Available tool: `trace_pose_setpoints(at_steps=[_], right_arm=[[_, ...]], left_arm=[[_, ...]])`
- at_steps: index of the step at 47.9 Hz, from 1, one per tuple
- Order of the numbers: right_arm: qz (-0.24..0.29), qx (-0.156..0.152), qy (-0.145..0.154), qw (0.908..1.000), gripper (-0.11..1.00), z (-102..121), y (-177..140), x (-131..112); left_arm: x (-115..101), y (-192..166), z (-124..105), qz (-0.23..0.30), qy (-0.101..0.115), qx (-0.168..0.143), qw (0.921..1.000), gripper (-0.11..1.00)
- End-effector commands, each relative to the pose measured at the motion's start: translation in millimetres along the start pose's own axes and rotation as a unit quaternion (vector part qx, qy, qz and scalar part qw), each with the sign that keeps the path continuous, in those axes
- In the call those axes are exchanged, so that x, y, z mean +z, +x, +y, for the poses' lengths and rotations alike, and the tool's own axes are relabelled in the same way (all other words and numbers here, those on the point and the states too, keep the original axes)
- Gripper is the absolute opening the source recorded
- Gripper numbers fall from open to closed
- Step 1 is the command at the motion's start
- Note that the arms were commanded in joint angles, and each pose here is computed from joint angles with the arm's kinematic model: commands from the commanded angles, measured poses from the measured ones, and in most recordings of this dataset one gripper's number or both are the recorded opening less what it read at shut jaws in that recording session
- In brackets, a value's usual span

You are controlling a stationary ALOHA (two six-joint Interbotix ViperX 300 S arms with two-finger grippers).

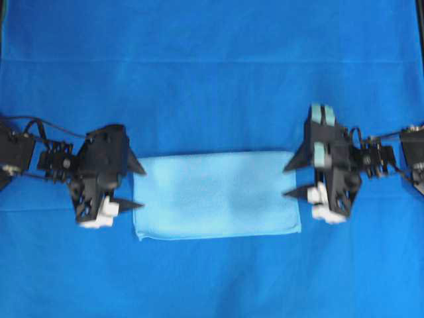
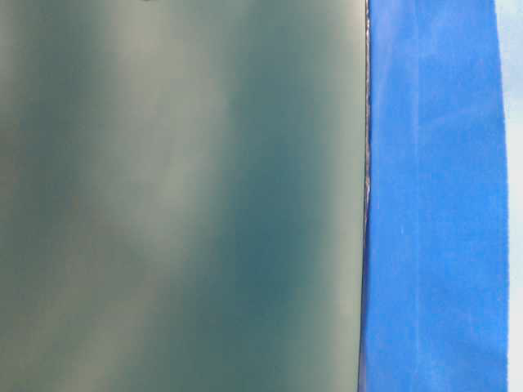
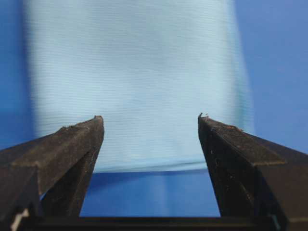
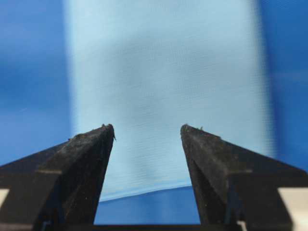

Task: Fold the light blue towel.
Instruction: 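Open both grippers and lift them off the folded towel, then grasp the folded towel's side ends with both grippers and lift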

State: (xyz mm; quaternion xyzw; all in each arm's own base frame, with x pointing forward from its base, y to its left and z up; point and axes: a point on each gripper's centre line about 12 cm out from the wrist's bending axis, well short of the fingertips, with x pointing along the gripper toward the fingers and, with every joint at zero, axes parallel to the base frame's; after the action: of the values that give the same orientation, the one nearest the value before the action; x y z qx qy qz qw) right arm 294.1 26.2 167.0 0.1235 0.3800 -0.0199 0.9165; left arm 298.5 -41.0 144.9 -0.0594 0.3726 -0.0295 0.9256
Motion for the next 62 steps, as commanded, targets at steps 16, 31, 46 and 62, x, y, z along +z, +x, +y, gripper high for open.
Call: trace_pose_setpoints(at_steps=[16, 31, 46, 62], right_arm=[[0.044, -0.072, 0.037, 0.9957, 0.61, -54, 28, -8], [0.076, -0.095, 0.060, 0.9907, 0.61, -76, 48, -24], [0.075, -0.096, 0.061, 0.9907, 0.56, -76, 49, -22], [0.065, -0.094, 0.061, 0.9915, 0.01, -75, 43, -18]], left_arm=[[-10, 16, 42, 0.028, -0.022, 0.051, 0.9980, 0.75], [-28, 31, 64, 0.059, -0.028, 0.074, 0.9951, 0.73], [-29, 31, 66, 0.064, -0.025, 0.077, 0.9947, 0.55], [-29, 29, 66, 0.070, -0.025, 0.077, 0.9942, 0.01]])
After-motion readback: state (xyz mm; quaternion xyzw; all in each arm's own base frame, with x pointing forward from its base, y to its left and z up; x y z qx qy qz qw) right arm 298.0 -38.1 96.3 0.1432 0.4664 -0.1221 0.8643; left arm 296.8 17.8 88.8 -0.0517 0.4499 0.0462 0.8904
